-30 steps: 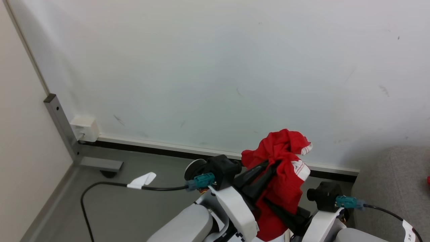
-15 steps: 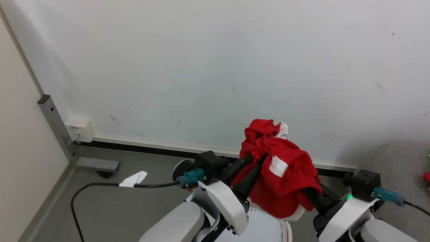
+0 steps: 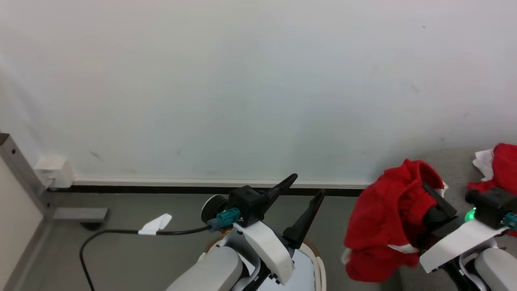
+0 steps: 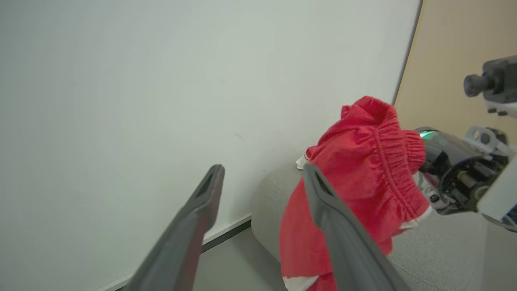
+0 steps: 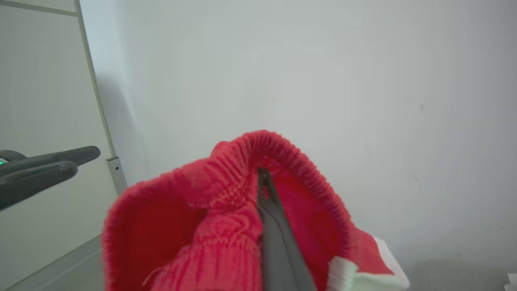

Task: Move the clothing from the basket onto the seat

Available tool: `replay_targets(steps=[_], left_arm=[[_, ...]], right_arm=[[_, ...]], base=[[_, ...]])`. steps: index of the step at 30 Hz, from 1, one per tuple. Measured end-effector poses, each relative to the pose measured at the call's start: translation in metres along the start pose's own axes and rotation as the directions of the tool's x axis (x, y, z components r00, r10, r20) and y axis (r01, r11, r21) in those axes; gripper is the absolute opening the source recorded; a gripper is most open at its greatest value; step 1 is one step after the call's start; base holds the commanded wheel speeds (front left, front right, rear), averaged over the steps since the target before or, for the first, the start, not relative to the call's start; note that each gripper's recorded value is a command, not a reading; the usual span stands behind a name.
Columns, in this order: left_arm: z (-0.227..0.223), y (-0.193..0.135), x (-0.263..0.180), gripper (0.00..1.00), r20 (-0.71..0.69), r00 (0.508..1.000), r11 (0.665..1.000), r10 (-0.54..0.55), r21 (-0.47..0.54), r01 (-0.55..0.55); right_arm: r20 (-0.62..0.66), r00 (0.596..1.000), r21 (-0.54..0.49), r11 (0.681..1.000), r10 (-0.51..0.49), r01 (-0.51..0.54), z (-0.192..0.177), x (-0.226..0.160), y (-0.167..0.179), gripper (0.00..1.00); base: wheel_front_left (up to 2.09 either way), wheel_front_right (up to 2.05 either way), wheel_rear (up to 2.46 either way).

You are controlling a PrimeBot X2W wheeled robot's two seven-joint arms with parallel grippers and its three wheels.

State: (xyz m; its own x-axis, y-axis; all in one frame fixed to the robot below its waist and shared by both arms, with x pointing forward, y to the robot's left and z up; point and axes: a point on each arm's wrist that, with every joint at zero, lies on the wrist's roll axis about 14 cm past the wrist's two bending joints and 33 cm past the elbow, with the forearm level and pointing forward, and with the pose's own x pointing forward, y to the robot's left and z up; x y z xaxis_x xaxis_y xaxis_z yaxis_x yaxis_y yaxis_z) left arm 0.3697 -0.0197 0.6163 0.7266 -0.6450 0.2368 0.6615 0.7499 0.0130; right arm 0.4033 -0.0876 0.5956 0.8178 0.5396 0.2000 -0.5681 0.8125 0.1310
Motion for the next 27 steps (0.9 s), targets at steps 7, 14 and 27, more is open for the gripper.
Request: replay_targets(steps=[7,14,27], left_arm=[[-0.008,-0.029,0.023,1.00,0.009,0.993,0.993,-0.118,-0.007,0.118],[-0.027,-0.063,0.045,1.00,-0.002,0.971,0.970,-0.239,-0.047,0.238],[-0.058,-0.140,0.072,1.00,-0.020,0.883,0.877,-0.469,-0.131,0.463]], right_arm=[[0.089,0.977,-0.042,0.980,-0.192,0.197,0.033,-0.047,-0.059,0.00],[0.162,0.918,-0.072,0.924,-0.362,0.377,0.059,-0.108,-0.100,0.00],[0.222,0.786,-0.081,0.793,-0.577,0.604,0.078,-0.203,-0.128,0.00]], base=[[0.00,0.00,0.00],[0.00,0.00,0.00],[0.00,0.00,0.00]])
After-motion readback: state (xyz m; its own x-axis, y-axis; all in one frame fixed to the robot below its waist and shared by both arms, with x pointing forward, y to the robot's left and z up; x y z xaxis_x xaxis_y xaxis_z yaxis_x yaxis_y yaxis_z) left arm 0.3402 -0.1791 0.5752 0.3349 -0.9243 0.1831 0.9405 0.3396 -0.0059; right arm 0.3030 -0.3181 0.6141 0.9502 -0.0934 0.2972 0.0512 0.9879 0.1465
